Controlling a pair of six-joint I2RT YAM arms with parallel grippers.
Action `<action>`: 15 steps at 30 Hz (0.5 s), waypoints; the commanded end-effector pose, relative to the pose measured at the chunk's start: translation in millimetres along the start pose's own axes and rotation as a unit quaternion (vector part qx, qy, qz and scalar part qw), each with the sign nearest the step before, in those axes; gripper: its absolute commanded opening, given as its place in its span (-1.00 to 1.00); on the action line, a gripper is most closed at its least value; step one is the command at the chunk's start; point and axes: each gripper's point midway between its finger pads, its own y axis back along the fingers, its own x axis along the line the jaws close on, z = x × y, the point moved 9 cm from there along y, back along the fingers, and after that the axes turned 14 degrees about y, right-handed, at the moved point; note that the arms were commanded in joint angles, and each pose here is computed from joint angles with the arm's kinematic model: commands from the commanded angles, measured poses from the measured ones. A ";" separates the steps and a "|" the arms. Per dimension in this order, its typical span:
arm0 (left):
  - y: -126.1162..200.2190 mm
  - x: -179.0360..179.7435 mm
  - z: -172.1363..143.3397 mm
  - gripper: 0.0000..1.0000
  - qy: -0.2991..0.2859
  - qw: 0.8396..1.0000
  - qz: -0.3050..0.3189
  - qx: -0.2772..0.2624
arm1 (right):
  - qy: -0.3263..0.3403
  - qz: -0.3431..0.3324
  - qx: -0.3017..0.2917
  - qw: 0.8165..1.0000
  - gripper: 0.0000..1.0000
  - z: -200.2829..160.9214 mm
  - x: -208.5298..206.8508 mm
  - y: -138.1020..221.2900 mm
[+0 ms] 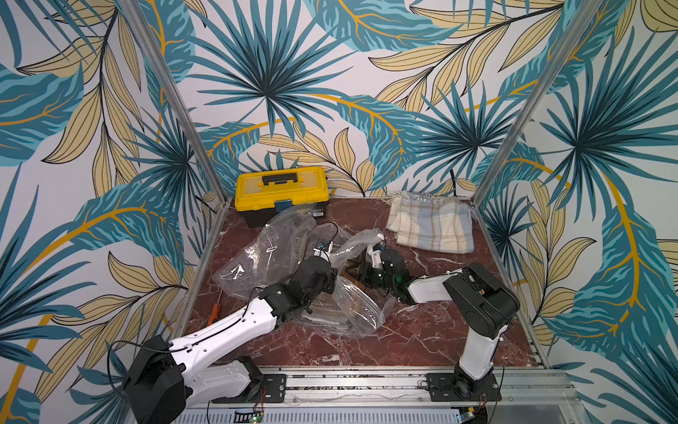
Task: Take the blanket out of the vacuum bag
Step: Take out the blanket from the vacuum bag.
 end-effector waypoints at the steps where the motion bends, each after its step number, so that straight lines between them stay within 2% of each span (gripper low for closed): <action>1: -3.2 2.5 -6.1 -1.00 -0.006 1.000 0.006 0.004 | 0.012 0.043 0.018 0.999 -0.11 -1.1 14.9 -11.4; 6: -5.0 1.8 -6.2 -1.00 -0.005 1.000 0.003 0.001 | 0.019 0.054 0.024 0.998 -0.88 1.3 22.1 -13.6; 10: -7.8 1.3 -6.8 -1.00 -0.006 1.000 0.003 0.000 | 0.035 0.047 0.034 0.998 -1.00 7.6 32.2 -7.6; 15: -11.4 -0.9 -7.9 -1.00 -0.002 1.000 -0.004 0.001 | 0.054 0.042 0.037 0.997 -1.00 21.0 52.8 7.5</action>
